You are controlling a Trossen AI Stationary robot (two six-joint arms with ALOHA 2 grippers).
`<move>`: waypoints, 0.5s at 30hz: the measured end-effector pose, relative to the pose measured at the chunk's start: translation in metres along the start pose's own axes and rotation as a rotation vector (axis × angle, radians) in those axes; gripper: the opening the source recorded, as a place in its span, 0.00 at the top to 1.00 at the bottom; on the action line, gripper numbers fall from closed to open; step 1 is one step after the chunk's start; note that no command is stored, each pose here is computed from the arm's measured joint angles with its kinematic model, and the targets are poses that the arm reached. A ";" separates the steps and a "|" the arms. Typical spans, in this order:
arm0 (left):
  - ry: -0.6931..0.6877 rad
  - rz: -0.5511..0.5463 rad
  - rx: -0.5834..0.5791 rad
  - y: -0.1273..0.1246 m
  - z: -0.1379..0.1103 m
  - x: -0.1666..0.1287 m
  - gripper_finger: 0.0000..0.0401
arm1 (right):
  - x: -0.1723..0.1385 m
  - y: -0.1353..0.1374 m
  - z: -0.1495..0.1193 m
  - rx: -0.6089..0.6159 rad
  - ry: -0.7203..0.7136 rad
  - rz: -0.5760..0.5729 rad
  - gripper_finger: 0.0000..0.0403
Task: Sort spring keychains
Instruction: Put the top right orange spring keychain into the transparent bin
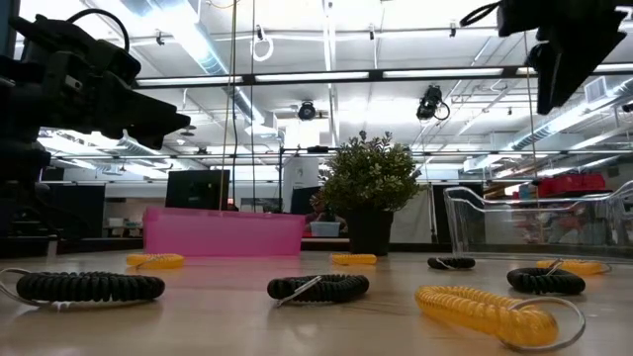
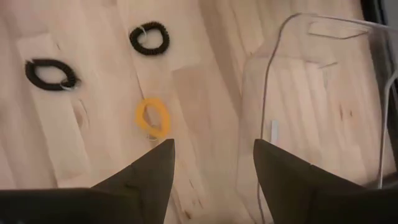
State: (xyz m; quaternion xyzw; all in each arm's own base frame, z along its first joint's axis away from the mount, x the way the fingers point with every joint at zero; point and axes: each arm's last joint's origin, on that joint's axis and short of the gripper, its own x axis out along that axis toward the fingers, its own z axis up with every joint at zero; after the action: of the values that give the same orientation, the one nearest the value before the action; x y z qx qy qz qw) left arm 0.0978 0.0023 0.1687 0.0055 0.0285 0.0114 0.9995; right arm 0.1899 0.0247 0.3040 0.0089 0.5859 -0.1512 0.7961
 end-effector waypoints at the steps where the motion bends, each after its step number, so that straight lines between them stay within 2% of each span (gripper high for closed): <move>1: 0.000 0.000 0.000 0.000 0.000 0.000 0.57 | 0.004 0.002 0.003 -0.007 0.012 -0.005 0.45; 10: 0.000 0.000 0.000 0.000 0.000 0.000 0.57 | 0.033 0.021 0.027 -0.038 0.023 0.011 0.45; 15: 0.000 0.000 0.000 0.000 0.000 0.000 0.57 | 0.040 0.028 0.038 0.008 -0.033 0.056 0.45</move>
State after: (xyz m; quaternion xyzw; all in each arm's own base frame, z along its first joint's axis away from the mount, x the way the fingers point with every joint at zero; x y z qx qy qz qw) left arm 0.0978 0.0023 0.1686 0.0055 0.0283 0.0114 0.9995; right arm 0.2433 0.0350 0.2739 0.0258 0.5717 -0.1313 0.8095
